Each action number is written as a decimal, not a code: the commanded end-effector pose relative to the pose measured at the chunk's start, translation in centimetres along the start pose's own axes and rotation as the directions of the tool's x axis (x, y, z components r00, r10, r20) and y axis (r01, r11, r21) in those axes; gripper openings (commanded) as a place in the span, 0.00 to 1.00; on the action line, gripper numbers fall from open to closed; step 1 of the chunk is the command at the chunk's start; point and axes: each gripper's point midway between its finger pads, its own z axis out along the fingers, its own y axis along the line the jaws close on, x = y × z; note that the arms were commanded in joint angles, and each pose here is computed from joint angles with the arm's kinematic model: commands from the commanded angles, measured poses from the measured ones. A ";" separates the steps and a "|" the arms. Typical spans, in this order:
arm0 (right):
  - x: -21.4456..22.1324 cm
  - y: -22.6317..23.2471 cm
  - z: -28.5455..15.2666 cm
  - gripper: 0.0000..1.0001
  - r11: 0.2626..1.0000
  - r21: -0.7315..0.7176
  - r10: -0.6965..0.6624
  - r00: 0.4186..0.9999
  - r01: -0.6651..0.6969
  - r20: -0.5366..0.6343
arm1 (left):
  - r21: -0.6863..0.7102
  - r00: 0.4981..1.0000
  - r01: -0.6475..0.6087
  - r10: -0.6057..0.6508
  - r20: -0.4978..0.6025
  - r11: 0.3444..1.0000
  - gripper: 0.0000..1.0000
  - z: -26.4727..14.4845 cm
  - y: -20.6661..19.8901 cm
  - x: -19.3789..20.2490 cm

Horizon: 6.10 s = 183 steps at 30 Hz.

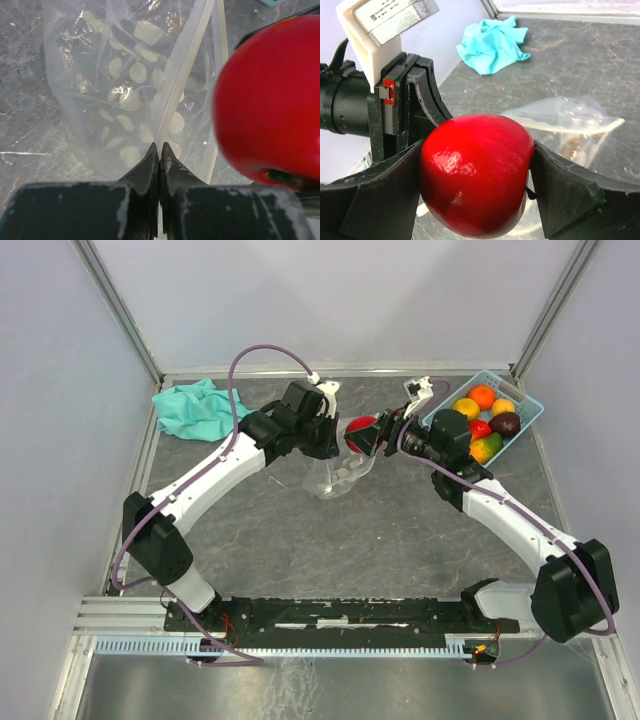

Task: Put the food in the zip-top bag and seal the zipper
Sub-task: Place the fake fruit in the zipper food storage bag, then pick up the fake fruit from the bin.

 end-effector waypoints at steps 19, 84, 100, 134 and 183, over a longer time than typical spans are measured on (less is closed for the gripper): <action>6.7 -4.0 2.7 0.78 0.998 0.034 0.051 0.997 -0.049 -0.061 | 0.197 0.978 0.161 -0.184 0.100 0.967 0.03 -1.1 -3.4 -0.2; -6.7 -15.7 -12.3 0.99 0.575 0.760 -0.077 0.945 0.303 -0.319 | -0.105 0.983 -0.103 0.117 0.143 0.989 0.03 -4.7 1.8 -1.8; -3.7 -31.1 -17.0 0.99 0.251 0.965 0.252 0.957 0.078 -0.143 | -0.142 0.984 -0.139 0.153 0.095 0.980 0.03 -4.3 2.7 -0.9; 5.0 -39.2 -15.5 0.74 0.189 0.955 0.566 0.820 -0.228 0.084 | -0.103 0.992 -0.099 0.106 0.063 0.990 0.03 -3.2 2.1 -0.2; -6.8 -15.0 -9.6 0.38 0.700 0.694 0.136 0.986 -0.167 0.100 | -0.002 0.995 -0.017 0.017 0.101 1.000 0.03 -3.1 -0.3 -1.6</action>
